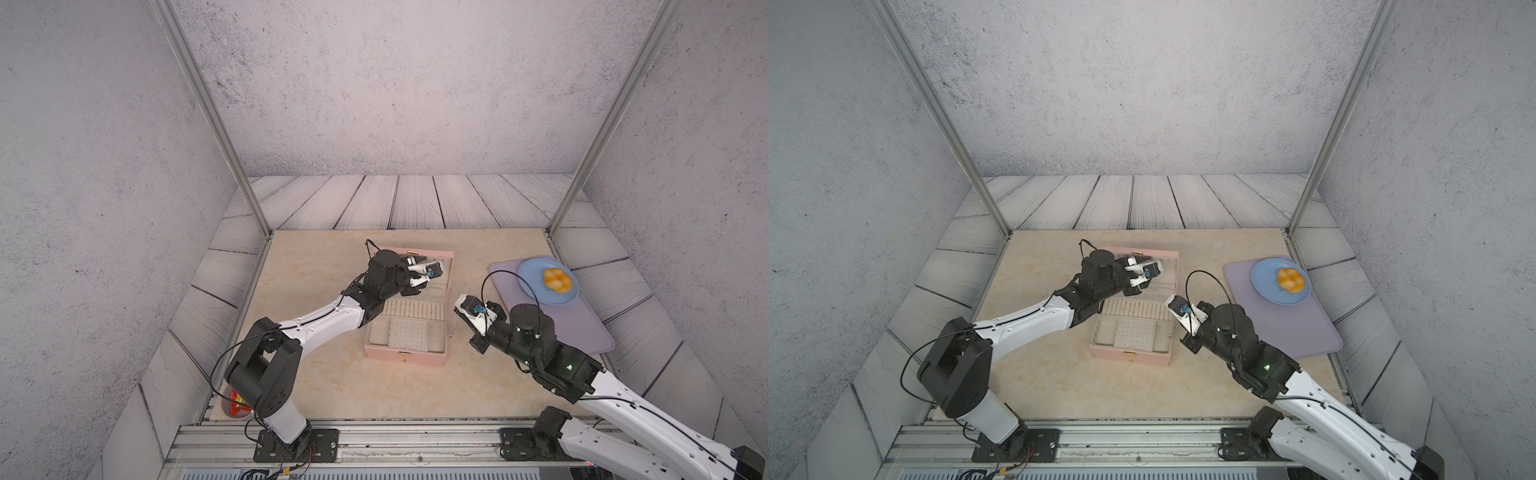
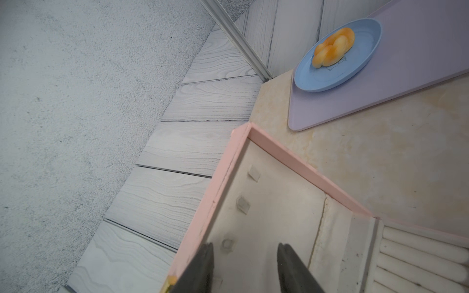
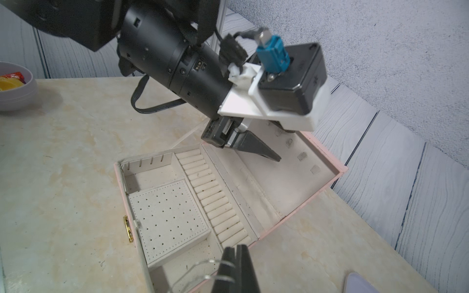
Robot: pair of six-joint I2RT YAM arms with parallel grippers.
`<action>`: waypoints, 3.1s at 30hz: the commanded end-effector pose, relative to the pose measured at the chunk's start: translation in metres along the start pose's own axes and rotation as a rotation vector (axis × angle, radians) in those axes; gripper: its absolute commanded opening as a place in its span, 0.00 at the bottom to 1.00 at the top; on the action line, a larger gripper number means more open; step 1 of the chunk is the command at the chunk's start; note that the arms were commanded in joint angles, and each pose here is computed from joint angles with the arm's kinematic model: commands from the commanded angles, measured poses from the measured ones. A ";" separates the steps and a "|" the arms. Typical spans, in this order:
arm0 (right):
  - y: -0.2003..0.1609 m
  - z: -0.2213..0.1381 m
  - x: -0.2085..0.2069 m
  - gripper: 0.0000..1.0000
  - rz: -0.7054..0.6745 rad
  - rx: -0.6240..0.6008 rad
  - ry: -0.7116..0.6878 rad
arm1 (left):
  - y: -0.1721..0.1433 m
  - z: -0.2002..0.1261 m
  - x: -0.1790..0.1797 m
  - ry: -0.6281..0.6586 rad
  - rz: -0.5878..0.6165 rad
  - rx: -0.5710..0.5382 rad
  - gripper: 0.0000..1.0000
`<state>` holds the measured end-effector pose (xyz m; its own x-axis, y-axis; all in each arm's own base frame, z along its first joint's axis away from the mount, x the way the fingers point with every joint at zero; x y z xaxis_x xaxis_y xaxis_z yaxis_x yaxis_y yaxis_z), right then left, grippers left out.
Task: Put jewelry chain into jewelry box
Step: Open the fastener on the jewelry box, then hang the necklace on the jewelry box clasp.
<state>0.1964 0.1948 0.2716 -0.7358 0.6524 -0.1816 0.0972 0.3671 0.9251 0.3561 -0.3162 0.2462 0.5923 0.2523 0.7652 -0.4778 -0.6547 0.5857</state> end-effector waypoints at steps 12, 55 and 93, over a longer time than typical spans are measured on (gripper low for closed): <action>0.001 -0.002 0.000 0.00 0.015 -0.020 -0.004 | 0.004 0.015 0.014 0.048 -0.006 0.001 0.46; 0.013 0.025 -0.007 0.00 0.037 0.026 -0.036 | 0.037 -0.077 0.003 -0.033 -0.328 -0.124 0.53; 0.038 0.091 -0.023 0.00 0.123 0.118 -0.109 | 0.027 -0.047 -0.047 -0.293 -0.856 -0.263 0.52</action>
<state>0.2751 0.2487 0.2667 -0.6376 0.7595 -0.1291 0.2771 0.3825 0.8814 0.2808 -0.3086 0.2303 0.9277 0.3714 -0.0372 0.1075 -0.1704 0.9795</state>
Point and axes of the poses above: each gripper's point midway between its finger pads, its own z axis out along the fingers, its own x axis along the line the jaws close on, y = z × x, the point moved 4 cm from there along -z, back along the fingers, and after that the axes turned 8 degrees about z, right-handed, at the moved point
